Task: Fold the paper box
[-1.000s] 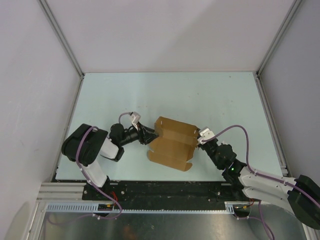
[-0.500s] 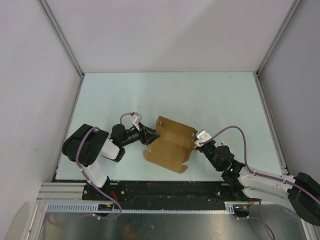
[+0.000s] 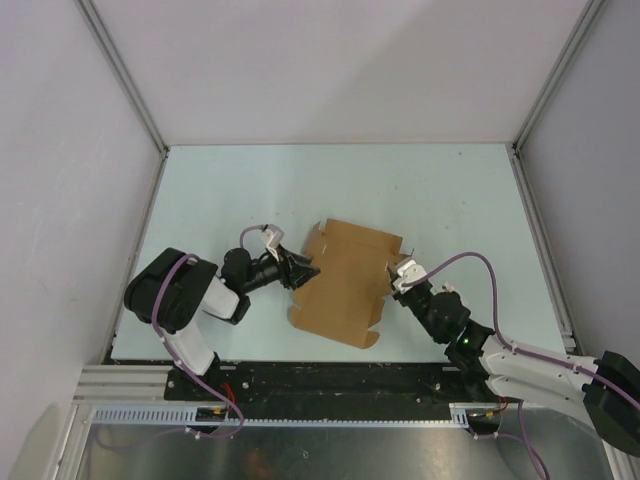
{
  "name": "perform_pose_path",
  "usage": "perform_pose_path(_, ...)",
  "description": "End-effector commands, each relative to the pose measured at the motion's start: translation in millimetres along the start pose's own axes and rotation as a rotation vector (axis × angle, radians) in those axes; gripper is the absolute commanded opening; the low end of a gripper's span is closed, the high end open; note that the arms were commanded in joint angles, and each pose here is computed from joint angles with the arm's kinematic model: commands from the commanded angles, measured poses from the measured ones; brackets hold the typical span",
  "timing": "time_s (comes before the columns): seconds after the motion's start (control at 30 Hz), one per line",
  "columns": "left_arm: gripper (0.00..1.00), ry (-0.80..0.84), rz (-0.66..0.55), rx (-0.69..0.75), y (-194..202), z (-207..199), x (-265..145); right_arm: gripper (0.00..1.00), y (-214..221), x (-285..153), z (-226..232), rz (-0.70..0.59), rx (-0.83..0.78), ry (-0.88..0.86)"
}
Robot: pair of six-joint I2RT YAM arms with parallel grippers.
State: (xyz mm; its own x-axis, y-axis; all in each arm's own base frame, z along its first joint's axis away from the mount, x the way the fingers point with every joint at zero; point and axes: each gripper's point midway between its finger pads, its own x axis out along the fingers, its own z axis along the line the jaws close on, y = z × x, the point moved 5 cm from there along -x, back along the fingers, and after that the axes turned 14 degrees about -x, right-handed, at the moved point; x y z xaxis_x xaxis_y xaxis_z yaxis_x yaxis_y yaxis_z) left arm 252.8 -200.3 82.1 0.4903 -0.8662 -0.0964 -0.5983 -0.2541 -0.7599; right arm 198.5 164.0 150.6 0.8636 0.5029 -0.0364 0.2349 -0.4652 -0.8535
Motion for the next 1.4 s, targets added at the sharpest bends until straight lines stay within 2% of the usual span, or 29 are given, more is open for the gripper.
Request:
perform_pose_path(0.0,0.56,0.056,-0.074,0.101,-20,-10,6,0.27,-20,5,-9,-0.038,0.076,0.049)
perform_pose_path(0.1,0.56,0.038,-0.080,0.100,-23,-10,6,0.32,-23,8,-27,-0.005,0.189,0.167)
perform_pose_path(0.13,0.56,0.029,-0.081,0.100,-25,-9,6,0.33,-27,11,-33,0.006,0.281,0.208)
perform_pose_path(0.17,0.56,0.017,-0.076,0.099,-26,-9,5,0.34,-20,12,-34,0.081,0.320,0.221)
perform_pose_path(0.2,0.56,0.007,-0.080,0.100,-28,-9,5,0.34,-40,24,-50,0.091,0.389,0.247)
perform_pose_path(0.23,0.56,-0.014,-0.092,0.099,-31,-8,5,0.34,-33,31,-69,0.159,0.444,0.294)
perform_pose_path(0.27,0.56,-0.032,-0.091,0.088,-32,-6,5,0.35,-17,32,-69,0.283,0.532,0.280)
perform_pose_path(0.3,0.56,-0.042,-0.105,0.086,-37,-8,4,0.35,-24,42,-68,0.297,0.577,0.171)
perform_pose_path(0.33,0.56,-0.053,-0.116,0.078,-41,-7,4,0.36,-24,58,-89,0.323,0.608,0.174)
perform_pose_path(0.43,0.56,-0.051,-0.130,0.060,-48,-11,1,0.47,-37,85,-89,0.326,0.563,-0.061)
perform_pose_path(0.47,0.56,-0.048,-0.129,0.052,-49,-11,0,0.53,-37,90,-93,0.329,0.548,-0.095)
perform_pose_path(0.5,0.57,-0.054,-0.134,0.049,-51,-11,-1,0.54,-42,96,-91,0.295,0.499,-0.193)
perform_pose_path(0.57,0.57,-0.063,-0.134,0.045,-52,-12,-2,0.57,-36,116,-105,0.294,0.490,-0.229)
perform_pose_path(0.63,0.57,-0.069,-0.140,0.047,-54,-13,-4,0.57,-33,127,-105,0.269,0.491,-0.352)
perform_pose_path(0.73,0.58,-0.070,-0.131,0.052,-54,-13,-4,0.56,-10,147,-120,0.259,0.518,-0.397)
perform_pose_path(0.87,0.58,-0.085,-0.118,0.051,-52,-11,-5,0.55,24,165,-129,0.245,0.633,-0.547)
perform_pose_path(1.0,0.59,-0.088,-0.117,0.050,-52,-10,-5,0.54,59,195,-130,0.327,0.669,-0.659)
perform_pose_path(1.2,0.59,-0.104,-0.119,0.052,-52,-6,-8,0.56,86,204,-117,0.408,0.681,-0.738)
perform_pose_path(1.37,0.60,-0.114,-0.115,0.045,-50,-3,-7,0.58,97,205,-89,0.506,0.669,-0.820)
